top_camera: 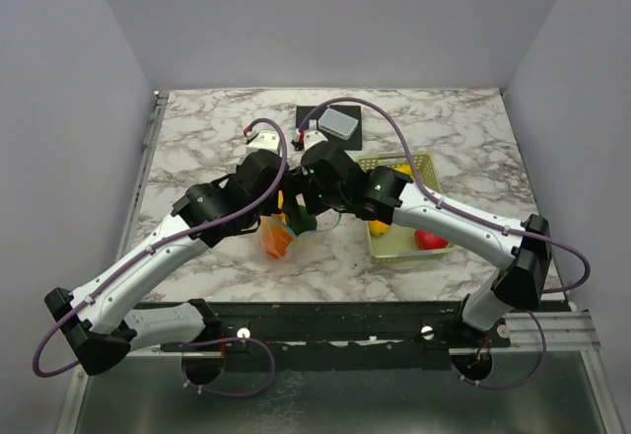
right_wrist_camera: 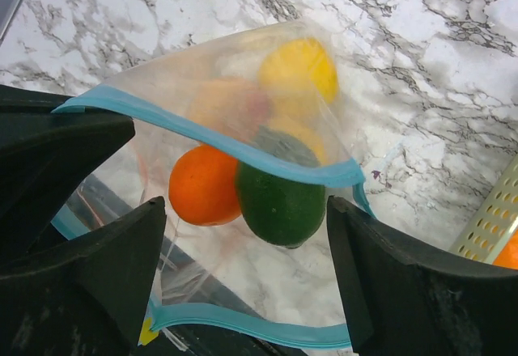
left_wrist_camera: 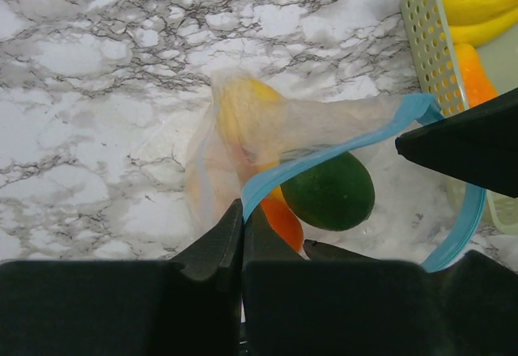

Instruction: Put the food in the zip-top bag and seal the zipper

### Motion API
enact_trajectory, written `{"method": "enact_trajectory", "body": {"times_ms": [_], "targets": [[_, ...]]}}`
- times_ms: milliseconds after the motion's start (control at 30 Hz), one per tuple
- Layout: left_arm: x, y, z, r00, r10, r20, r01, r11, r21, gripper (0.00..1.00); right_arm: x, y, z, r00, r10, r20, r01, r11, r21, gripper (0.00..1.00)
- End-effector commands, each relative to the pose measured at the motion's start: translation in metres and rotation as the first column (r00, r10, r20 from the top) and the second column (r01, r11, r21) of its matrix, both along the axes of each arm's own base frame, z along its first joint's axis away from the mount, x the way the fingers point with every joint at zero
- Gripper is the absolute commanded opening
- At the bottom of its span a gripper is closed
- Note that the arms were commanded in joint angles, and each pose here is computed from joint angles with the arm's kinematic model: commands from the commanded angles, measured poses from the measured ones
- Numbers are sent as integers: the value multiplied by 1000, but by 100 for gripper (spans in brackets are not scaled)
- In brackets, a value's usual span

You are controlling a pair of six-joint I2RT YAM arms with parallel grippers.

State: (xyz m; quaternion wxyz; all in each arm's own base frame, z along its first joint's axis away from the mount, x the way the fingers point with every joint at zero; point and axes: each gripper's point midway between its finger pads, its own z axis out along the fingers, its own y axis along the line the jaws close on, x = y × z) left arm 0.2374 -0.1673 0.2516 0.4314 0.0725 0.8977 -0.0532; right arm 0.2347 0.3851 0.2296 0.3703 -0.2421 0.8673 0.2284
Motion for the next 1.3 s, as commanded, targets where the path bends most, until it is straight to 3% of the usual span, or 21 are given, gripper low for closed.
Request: {"method": "enact_trajectory", "body": {"times_ms": [0, 467, 867, 1267], "targets": [[1, -5, 7, 1000, -12, 19, 12, 1000, -28, 0, -5, 11, 16, 1000, 26, 14, -27, 997, 69, 85], [4, -7, 7, 1000, -15, 19, 15, 1000, -20, 0, -26, -17, 49, 999, 40, 19, -42, 991, 124, 85], [4, -10, 8, 1000, -24, 18, 24, 999, -25, 0, -30, -90, 49, 988, -140, 58, 138, 990, 37, 82], [3, -8, 7, 999, -25, 19, 26, 999, -23, 0, -35, -173, 10, 918, -390, 71, 397, 905, -156, 82]]}}
